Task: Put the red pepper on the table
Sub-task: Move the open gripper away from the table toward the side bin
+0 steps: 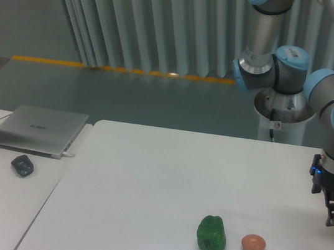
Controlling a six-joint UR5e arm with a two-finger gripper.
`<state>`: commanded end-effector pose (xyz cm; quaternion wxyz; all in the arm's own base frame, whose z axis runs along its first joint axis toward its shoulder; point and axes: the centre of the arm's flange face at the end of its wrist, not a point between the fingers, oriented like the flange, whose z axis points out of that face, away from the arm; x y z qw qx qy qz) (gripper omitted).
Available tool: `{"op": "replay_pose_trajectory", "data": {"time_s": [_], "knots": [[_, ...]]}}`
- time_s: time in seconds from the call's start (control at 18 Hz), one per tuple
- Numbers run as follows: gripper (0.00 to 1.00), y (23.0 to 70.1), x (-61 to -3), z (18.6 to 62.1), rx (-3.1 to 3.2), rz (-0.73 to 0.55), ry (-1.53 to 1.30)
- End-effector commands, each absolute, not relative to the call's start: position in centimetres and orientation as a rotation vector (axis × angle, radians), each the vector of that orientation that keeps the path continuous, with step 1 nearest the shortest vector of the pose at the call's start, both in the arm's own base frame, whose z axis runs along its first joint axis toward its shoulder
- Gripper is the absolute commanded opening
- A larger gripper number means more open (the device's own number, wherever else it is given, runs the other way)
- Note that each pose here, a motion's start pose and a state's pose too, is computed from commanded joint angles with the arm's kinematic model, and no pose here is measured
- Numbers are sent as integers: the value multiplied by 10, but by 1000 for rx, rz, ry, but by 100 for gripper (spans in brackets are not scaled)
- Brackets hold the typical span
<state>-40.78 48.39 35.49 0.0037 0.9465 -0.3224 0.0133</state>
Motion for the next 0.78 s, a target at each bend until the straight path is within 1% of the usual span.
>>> {"op": "replay_pose_trajectory", "data": {"time_s": [0.33,0.39,0.5,0.67,0.78], "knots": [[100,480,-401,354,2950,23,-1013],[100,478,-406,357,2957,-17,-1005],[100,476,-410,359,2963,-43,-996],[100,476,-408,357,2964,-39,-992],[100,476,-407,355,2988,-32,-934]]}}
